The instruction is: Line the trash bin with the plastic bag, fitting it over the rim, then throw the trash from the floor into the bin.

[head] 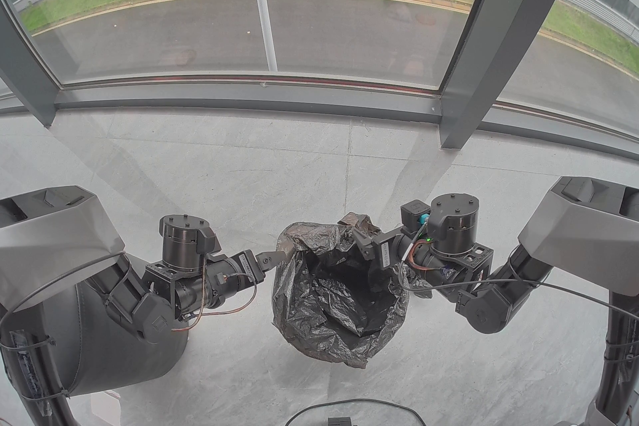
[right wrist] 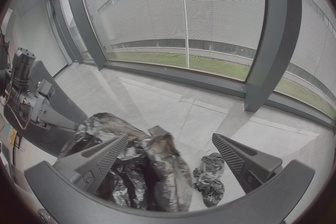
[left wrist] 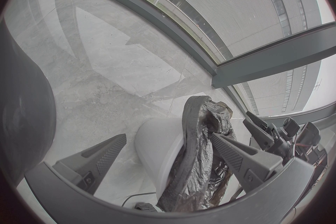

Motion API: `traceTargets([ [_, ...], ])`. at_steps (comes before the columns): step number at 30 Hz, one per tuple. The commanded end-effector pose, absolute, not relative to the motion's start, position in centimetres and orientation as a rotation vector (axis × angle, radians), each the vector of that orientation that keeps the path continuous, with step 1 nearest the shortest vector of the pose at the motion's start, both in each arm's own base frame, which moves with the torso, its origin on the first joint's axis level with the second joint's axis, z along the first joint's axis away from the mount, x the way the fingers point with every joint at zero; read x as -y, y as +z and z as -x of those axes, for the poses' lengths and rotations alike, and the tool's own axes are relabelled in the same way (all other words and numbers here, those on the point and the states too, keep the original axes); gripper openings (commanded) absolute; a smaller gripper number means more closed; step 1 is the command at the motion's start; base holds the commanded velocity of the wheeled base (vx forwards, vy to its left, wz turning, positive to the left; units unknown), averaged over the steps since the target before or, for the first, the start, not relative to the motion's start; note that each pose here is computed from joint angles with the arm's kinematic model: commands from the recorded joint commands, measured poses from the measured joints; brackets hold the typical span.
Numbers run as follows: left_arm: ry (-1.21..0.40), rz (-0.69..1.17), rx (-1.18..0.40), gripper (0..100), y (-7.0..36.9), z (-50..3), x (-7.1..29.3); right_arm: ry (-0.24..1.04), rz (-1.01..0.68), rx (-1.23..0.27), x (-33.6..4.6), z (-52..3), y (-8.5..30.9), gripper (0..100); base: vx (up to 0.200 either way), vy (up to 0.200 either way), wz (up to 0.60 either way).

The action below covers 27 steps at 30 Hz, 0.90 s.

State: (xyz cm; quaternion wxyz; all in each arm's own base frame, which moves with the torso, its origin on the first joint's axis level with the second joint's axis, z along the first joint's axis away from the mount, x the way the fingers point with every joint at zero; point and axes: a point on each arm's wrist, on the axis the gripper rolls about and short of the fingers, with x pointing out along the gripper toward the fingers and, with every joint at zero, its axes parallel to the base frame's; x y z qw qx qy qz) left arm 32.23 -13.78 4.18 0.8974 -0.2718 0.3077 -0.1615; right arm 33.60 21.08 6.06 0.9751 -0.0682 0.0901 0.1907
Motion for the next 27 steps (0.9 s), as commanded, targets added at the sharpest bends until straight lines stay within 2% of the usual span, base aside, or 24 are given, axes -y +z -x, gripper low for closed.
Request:
traceTargets([
  [1, -0.357, 0.562, -0.631, 100, 5.3, -31.0, 13.9, 0.454, 0.147, -0.183, -23.4, -32.1, 6.0, 100, 0.000, 0.000, 0.00],
  [13, -0.376, 0.511, -0.709, 100, 2.9, -30.4, 15.2, 0.451, 0.178, -0.227, -25.4, -34.2, 1.6, 100, 0.000, 0.000, 0.00],
  [21, -0.380, 0.448, -0.710, 100, 0.9, -30.8, 15.4, 0.403, 0.160, -0.196, -24.3, -36.0, 2.3, 100, 0.000, 0.000, 0.00],
  [27, -0.332, 0.329, -0.702, 100, -0.8, -30.8, 15.1, 0.363, 0.149, -0.182, -23.0, -37.2, 2.7, 100, 0.000, 0.000, 0.00],
])
